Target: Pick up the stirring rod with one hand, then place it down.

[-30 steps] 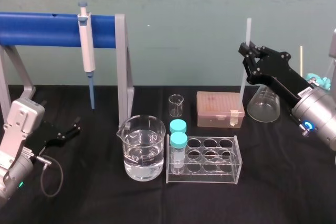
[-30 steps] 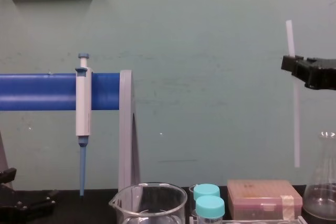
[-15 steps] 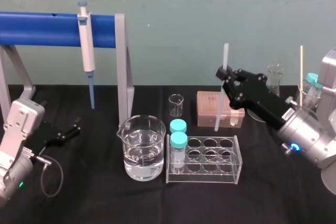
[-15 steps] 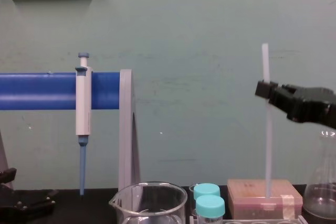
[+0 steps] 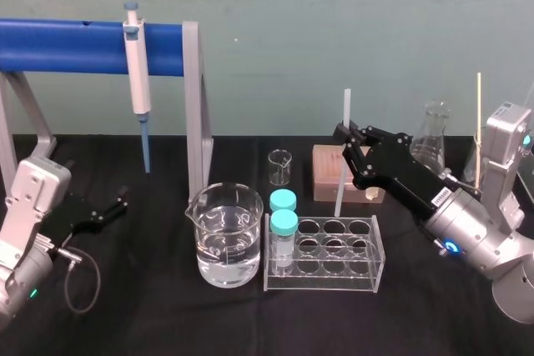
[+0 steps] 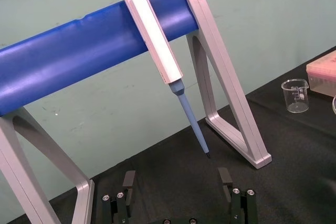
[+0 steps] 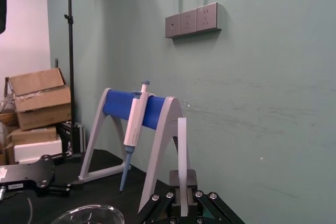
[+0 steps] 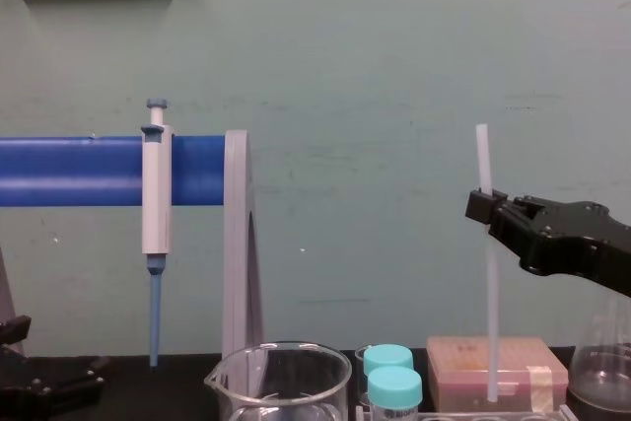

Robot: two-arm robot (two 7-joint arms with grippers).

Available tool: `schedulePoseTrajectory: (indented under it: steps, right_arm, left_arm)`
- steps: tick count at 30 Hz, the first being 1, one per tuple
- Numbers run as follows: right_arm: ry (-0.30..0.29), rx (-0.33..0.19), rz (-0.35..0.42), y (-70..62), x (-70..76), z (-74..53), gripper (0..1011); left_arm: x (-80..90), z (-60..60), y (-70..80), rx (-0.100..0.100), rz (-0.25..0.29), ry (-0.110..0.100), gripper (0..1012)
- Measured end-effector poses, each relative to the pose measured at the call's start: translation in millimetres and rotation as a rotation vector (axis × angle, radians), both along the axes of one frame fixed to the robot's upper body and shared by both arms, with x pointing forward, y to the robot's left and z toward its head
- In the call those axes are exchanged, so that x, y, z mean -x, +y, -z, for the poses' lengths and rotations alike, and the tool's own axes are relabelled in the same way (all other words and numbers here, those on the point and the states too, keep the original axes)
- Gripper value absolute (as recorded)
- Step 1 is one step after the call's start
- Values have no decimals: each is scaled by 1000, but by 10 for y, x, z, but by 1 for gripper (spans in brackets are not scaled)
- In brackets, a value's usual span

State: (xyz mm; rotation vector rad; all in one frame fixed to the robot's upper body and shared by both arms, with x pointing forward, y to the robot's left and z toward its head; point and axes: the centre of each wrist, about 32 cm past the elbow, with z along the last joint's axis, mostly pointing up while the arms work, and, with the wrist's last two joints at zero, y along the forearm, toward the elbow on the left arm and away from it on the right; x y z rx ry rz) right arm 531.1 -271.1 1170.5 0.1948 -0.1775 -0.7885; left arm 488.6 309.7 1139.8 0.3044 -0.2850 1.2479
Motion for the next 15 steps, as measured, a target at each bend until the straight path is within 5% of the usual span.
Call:
schedulePoseTrajectory:
  steps: [15]
  right_arm:
    - [2, 1, 0, 36, -30, 36, 65]
  left_arm:
    - [0, 0, 0, 0, 0, 0, 1000]
